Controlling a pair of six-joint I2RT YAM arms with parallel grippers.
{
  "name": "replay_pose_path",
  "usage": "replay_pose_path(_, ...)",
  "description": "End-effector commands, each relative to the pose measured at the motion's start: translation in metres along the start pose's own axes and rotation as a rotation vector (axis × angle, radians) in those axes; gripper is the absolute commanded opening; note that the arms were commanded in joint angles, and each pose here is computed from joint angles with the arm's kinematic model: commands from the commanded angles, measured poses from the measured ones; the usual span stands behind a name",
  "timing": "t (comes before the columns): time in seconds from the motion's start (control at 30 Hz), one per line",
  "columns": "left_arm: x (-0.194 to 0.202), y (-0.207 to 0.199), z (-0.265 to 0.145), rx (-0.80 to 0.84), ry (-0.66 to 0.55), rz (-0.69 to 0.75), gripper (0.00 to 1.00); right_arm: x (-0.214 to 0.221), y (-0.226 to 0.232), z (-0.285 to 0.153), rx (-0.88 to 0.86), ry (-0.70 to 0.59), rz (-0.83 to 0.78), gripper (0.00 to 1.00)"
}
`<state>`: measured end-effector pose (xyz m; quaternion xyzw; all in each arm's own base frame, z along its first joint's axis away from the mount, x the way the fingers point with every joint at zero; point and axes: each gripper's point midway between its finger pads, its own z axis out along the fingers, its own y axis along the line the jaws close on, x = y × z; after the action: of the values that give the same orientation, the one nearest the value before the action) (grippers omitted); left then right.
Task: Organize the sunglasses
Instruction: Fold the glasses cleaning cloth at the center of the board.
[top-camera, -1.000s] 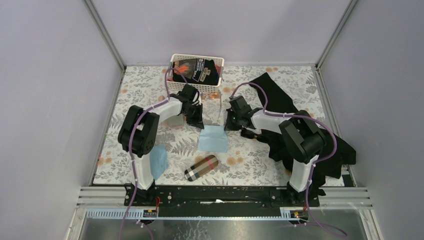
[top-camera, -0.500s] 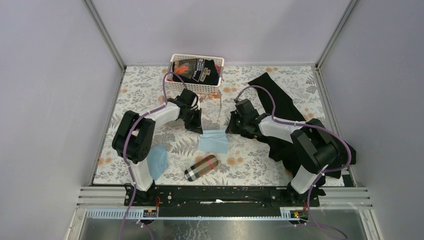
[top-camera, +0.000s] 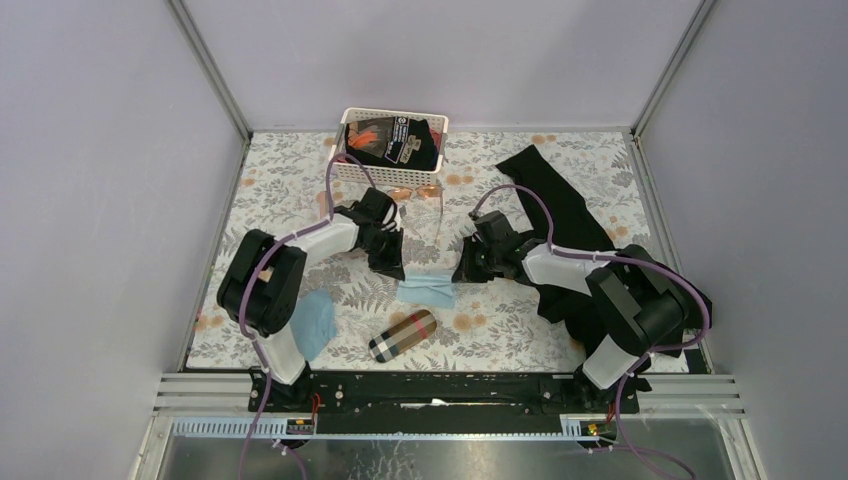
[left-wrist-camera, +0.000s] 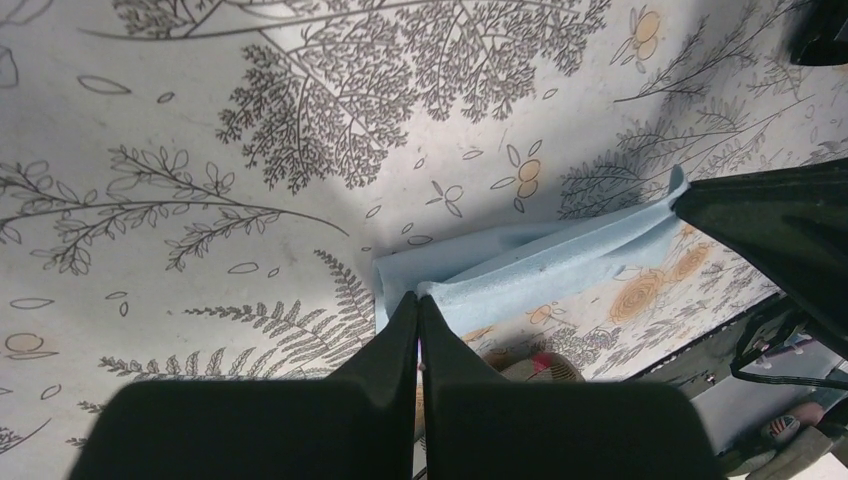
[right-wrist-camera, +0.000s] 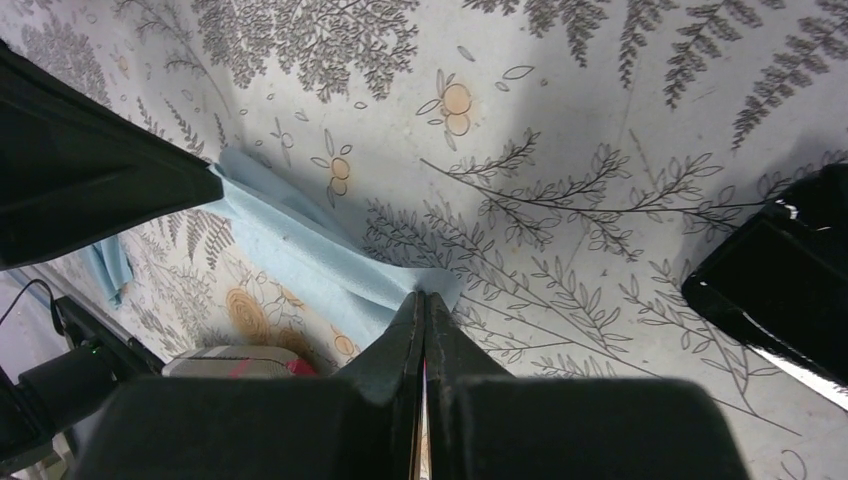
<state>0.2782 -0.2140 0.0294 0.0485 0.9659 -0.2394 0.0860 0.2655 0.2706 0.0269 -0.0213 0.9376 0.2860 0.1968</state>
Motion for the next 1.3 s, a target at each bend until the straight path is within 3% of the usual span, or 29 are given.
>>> replay_pose_path(0.0,0.009,0.005,-0.005,-0.026,-0.003,-0.005,0.00,0.002,0.011,-0.010,-0.032,-0.010,-0.040,0.00)
replay_pose_path(0.43,-0.019,-0.004,0.000,-0.023,-0.036,0.022,0.00,-0.049,0.000,-0.004,0.144,-0.081,-0.205,0.00)
replay_pose_path(0.67,-0.037,-0.002,0.011,-0.043,-0.033,0.032,0.00,-0.056,-0.011,0.009,0.199,-0.073,-0.255,0.00)
replay_pose_path(1.27,-0.018,-0.014,-0.008,-0.024,-0.044,0.048,0.00,-0.031,0.010,-0.011,0.034,-0.107,-0.252,0.00)
